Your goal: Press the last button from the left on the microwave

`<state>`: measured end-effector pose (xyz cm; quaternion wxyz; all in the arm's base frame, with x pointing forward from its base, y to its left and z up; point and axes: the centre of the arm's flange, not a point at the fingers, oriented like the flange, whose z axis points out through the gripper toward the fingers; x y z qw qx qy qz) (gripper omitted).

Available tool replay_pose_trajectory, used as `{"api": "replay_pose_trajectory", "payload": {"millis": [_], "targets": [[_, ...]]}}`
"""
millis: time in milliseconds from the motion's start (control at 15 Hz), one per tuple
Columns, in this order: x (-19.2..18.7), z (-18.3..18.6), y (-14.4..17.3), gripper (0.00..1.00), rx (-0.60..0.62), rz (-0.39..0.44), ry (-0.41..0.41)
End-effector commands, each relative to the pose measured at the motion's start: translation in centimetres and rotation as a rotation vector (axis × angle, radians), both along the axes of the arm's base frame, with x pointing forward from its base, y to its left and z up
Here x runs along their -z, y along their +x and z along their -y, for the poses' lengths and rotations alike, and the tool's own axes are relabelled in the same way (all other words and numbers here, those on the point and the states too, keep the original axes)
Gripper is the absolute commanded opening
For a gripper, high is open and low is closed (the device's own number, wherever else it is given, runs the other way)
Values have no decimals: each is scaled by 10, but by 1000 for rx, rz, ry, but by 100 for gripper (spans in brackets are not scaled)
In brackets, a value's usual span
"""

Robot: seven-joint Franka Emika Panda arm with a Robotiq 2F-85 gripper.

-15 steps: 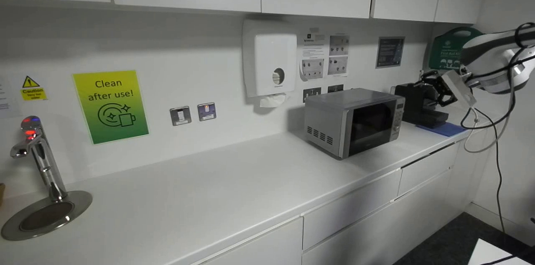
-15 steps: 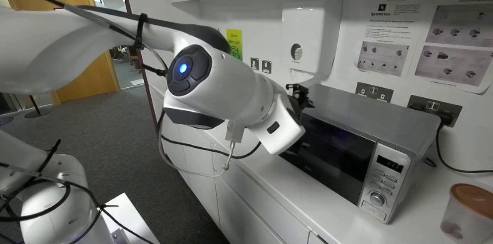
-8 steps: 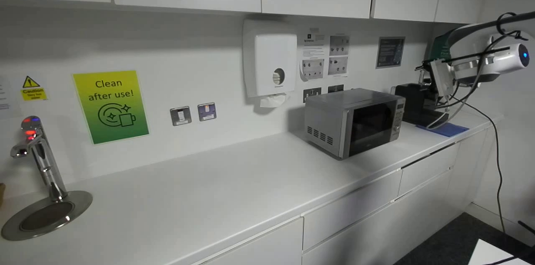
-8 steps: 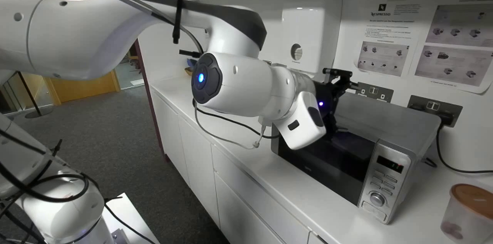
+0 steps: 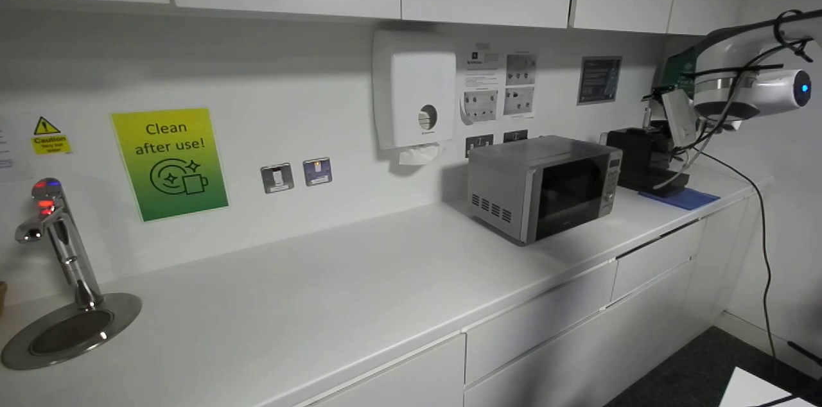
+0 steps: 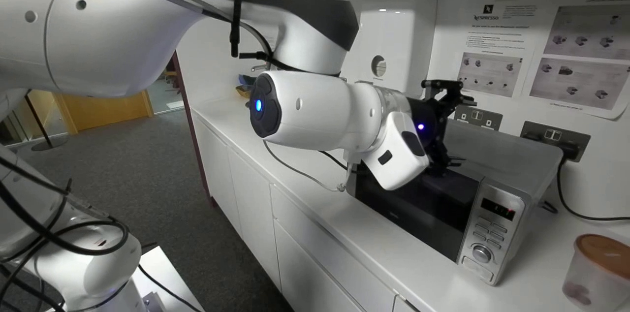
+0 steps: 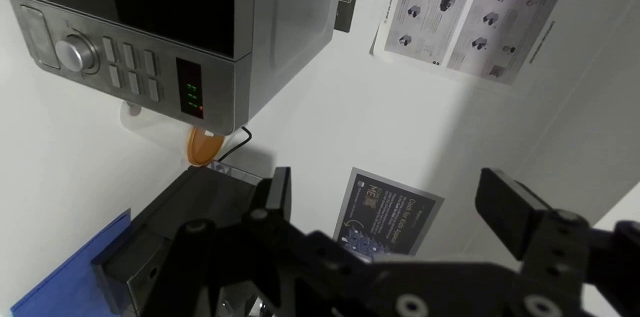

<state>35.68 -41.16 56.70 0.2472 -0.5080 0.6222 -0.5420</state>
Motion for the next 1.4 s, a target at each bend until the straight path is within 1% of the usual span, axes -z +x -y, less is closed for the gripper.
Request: {"api": "replay_pose_trajectory", "payload": {"millis": [0, 733, 933, 1133, 1333], "targets": [[0, 0, 0, 100, 0, -1, 0], [0, -1, 1, 100, -2, -2, -1], [12, -5, -6, 100, -2, 33, -31], [30, -1, -16, 100, -6, 36, -76], [45, 8, -24, 100, -7, 33, -89]]}}
